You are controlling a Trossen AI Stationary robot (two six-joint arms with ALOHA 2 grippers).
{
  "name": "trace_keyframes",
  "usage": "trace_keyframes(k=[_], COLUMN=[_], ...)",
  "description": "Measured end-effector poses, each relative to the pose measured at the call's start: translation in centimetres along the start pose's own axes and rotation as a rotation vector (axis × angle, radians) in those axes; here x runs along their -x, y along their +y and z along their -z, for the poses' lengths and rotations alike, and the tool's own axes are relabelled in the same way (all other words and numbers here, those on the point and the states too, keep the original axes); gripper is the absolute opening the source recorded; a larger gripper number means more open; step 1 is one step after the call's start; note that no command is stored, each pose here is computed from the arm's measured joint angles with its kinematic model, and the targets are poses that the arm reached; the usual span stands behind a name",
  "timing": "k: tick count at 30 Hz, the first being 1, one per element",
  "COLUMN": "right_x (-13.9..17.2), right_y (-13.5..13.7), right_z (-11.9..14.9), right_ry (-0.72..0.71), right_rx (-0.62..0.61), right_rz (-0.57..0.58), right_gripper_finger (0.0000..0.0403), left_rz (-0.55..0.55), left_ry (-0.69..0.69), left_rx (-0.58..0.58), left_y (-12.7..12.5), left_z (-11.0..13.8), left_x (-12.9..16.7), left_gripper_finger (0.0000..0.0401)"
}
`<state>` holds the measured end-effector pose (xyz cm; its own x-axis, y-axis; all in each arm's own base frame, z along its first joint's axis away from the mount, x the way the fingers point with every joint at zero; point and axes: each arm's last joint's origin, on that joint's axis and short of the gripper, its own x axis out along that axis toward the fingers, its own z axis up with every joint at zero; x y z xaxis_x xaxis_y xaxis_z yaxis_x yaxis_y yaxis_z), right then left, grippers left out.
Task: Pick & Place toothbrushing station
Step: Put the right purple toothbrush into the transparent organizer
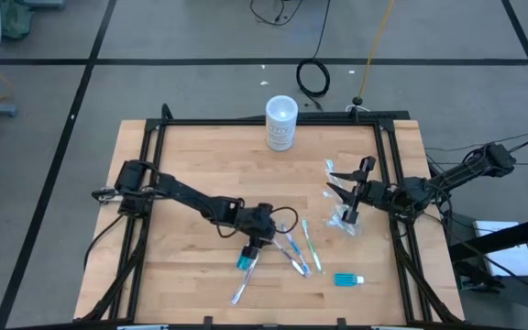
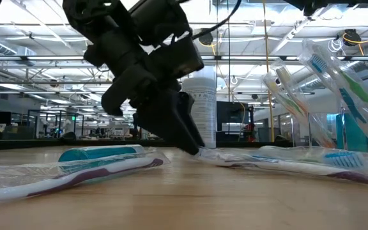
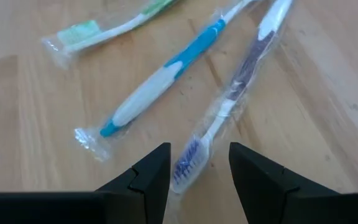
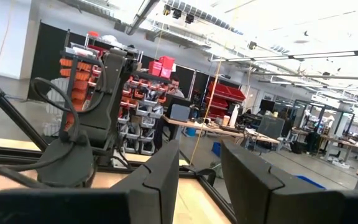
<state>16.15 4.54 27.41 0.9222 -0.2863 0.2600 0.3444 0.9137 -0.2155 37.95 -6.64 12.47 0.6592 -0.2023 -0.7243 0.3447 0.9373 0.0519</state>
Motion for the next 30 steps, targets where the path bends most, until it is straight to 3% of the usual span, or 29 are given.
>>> trace_keyframes(k=[9,20,27,30], right_x=[0.0,0.0,0.0,-0.6], right_y=[0.0,0.0,0.0,0.5], right_z=[0.0,0.0,0.0,0.5], right_ry=[-0.001,-0.001,-0.002,-0.034], right_rx=[-0.001,-0.001,-0.008,-0.023], right_rz=[0.000,0.000,-0.008,-0.130], right_gripper_finger=[0.0110,0.0110,0.0109,0.0108], left_rz=[0.032,0.012,-0.042,-0.116], left_ry=[0.068,0.092,0.069,0.075], left_rx=[-0.029,-0.078,-0.263,-0.420], left_y=[-0.1,0.4,0.4,-0.1], left_z=[1.0,1.1,-1.0,-2.1], left_x=[-0.7,-0.1,3.8,6.3], left_gripper_finger=[0.0164,0.0050,0.0065,0.0069])
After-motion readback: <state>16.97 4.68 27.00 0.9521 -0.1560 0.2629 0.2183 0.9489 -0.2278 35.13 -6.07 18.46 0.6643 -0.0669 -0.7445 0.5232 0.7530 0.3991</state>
